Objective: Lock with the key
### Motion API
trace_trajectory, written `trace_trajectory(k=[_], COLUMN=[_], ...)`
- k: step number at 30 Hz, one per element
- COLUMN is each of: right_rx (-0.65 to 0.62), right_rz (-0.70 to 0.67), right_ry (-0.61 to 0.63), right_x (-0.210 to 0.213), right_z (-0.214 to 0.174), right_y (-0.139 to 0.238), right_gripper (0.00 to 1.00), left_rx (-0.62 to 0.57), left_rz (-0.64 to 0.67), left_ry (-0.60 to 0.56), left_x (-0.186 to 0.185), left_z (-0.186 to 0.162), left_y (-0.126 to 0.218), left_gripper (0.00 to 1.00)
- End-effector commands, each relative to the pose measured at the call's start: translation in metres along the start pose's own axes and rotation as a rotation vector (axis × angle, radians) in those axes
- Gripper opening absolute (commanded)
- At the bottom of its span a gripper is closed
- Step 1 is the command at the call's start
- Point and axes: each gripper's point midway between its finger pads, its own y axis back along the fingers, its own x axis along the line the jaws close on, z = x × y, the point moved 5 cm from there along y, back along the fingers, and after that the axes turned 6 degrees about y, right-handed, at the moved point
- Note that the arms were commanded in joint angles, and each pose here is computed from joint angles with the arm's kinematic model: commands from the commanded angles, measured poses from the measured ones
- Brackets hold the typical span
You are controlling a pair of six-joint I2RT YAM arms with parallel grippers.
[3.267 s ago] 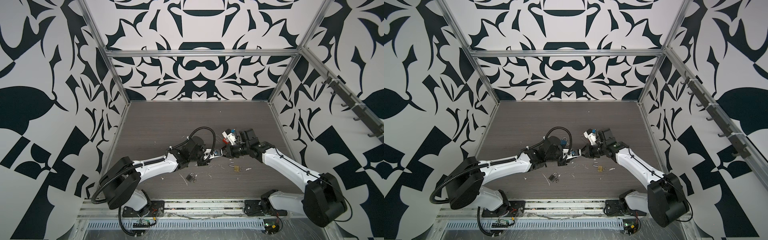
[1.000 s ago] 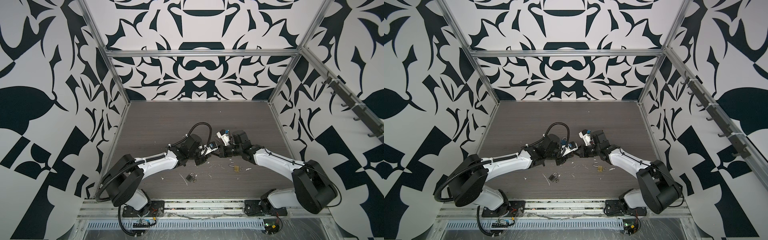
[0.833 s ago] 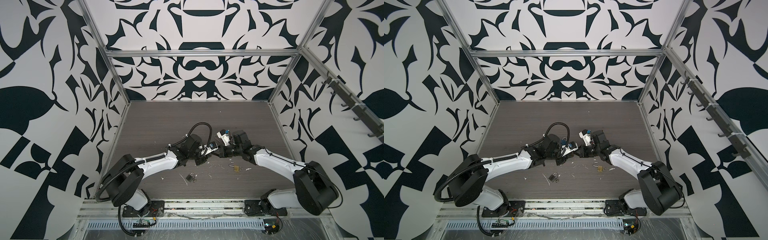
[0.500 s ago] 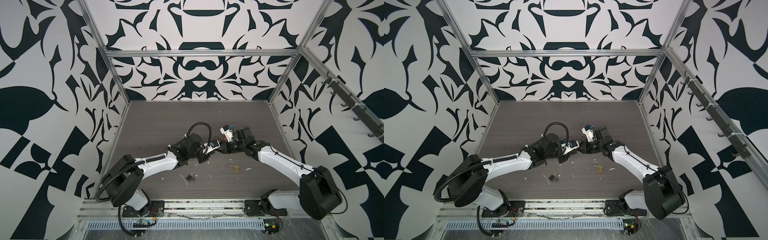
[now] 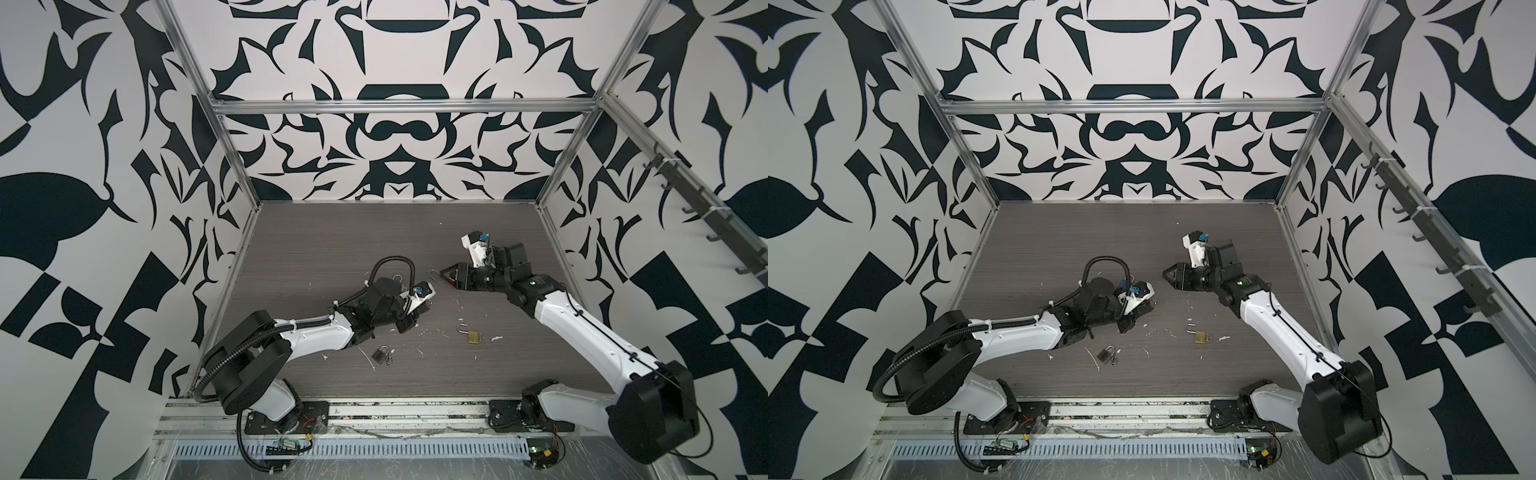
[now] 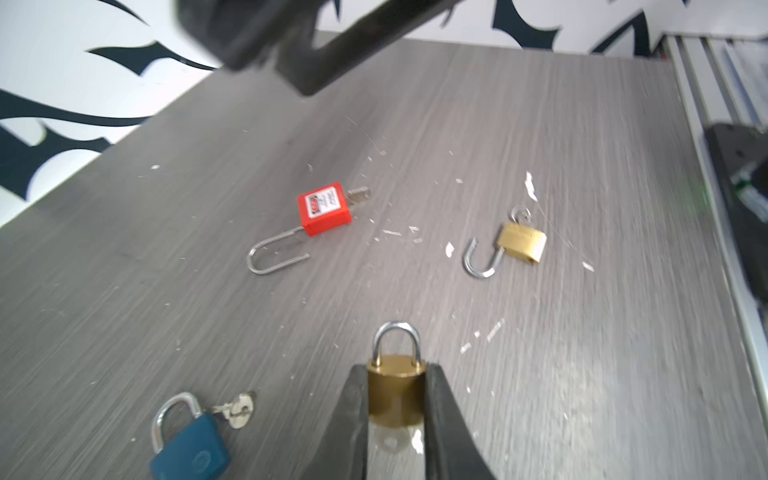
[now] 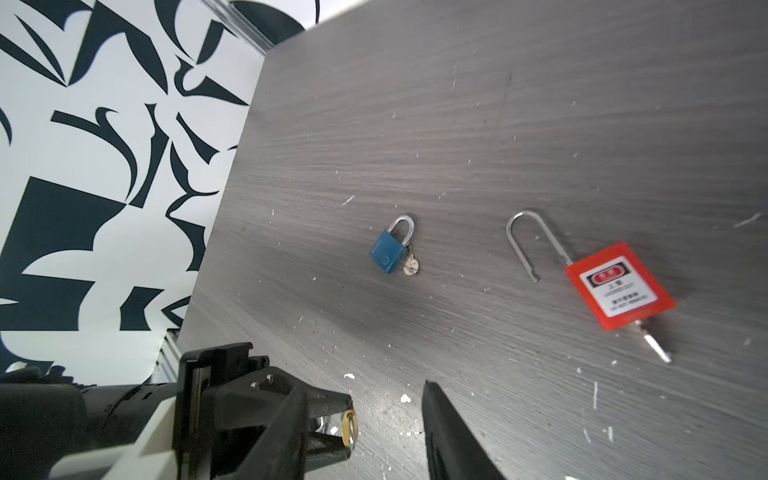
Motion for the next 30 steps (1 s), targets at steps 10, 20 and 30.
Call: trace_trajectory(k=[10,20,30], right_rx=[-0.283,-0.303,-0.238], right_rz=[0.089,0.221,0.224], right_ry=[0.178,0.207,0.170], right_x=[0.003,0.019,0.028], right_z=[-0.012,-0.020,-0.012], right_y=[0.016,0.003,-0.029], right_gripper=[0.51,0.40,0.41], left_rx=[-0.242,-0.001,0.011], left_rz=[0.225,0.193,0.165], left_ry=[0.688,1.314,1.455], left_x=[0.044,0.075,0.078], left_z=[0.085,0.064,0.051], left_y=[0.019,0.011,0.007], left_gripper=[0.00,0.00,0.00])
